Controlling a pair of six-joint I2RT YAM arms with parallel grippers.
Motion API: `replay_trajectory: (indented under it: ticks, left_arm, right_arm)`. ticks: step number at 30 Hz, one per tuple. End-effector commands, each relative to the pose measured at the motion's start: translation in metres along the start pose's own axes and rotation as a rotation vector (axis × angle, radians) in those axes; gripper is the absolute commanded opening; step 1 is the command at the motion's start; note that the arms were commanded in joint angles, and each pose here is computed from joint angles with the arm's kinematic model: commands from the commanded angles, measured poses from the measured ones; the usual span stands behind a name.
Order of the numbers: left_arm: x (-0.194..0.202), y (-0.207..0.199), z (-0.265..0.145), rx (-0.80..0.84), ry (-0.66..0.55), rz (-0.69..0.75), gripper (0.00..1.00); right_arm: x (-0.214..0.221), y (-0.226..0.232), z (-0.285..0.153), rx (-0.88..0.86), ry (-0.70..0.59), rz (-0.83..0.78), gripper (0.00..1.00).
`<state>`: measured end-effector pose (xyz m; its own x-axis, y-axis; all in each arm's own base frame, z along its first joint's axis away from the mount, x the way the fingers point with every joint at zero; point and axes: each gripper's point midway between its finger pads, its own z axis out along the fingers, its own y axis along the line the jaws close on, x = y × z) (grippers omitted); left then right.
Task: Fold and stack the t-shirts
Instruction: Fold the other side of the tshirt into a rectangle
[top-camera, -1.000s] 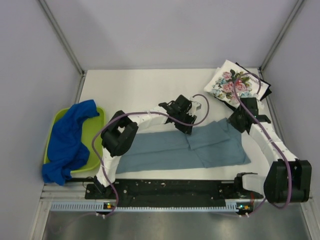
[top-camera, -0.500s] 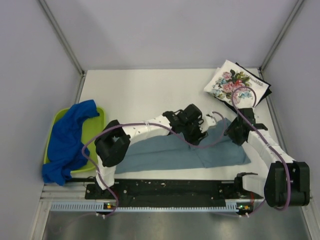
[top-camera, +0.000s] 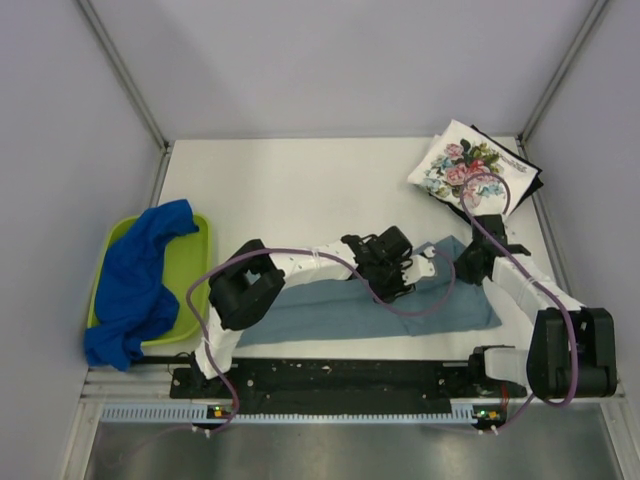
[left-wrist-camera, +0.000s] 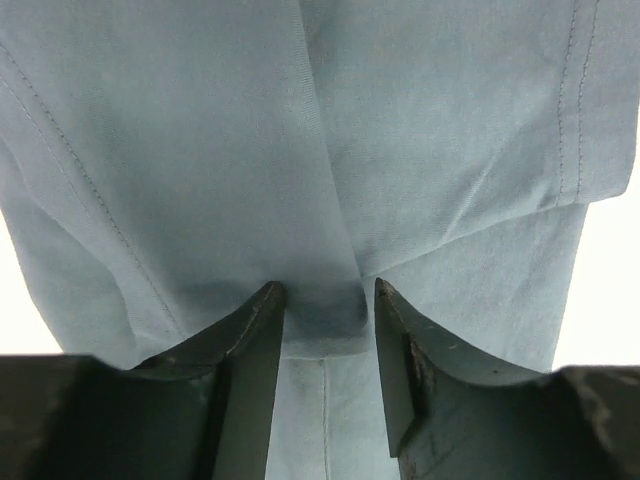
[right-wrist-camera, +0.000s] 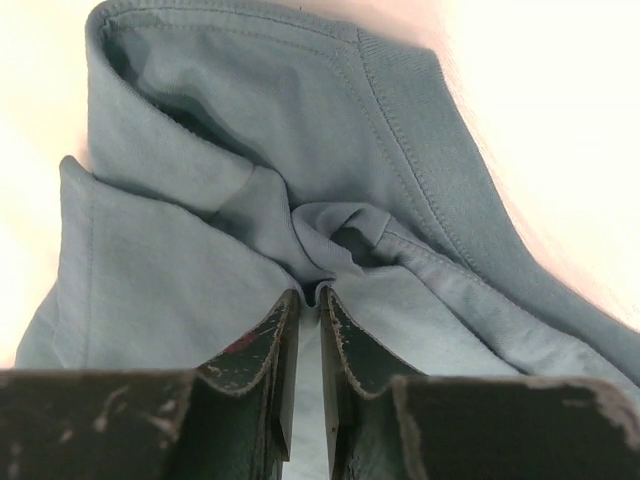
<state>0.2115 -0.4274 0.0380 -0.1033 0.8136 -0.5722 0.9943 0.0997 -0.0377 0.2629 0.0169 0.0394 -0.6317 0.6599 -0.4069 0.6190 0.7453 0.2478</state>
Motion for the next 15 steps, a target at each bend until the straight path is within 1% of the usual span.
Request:
replay_trajectory:
  ticks: [1, 3, 4, 8, 12, 15]
  left_arm:
    - [-0.006, 0.007, -0.001, -0.033, 0.000, 0.032, 0.35]
    - [-0.006, 0.007, -0.004, -0.033, 0.011, 0.026, 0.09]
    - [-0.009, 0.005, -0.008, -0.024, 0.011, 0.028, 0.00]
    - [-0.022, 0.004, -0.024, -0.019, -0.026, 0.053, 0.00]
    - [-0.031, 0.011, -0.037, -0.041, -0.055, 0.066, 0.00]
    - [-0.034, 0.011, -0.045, -0.029, -0.072, 0.070, 0.00]
  right_arm:
    - [-0.015, 0.003, -0.002, -0.008, -0.065, -0.003, 0.09]
    - [-0.016, 0.004, -0.005, -0.018, -0.071, -0.009, 0.01]
    - [-0.017, 0.005, -0.007, -0.024, -0.074, -0.013, 0.00]
    - [-0.030, 0.010, -0.026, -0.052, -0.125, -0.036, 0.00]
    - [-0.043, 0.012, -0.056, -0.076, -0.179, -0.075, 0.00]
    - [-0.035, 0.011, -0.068, -0.100, -0.161, -0.085, 0.00]
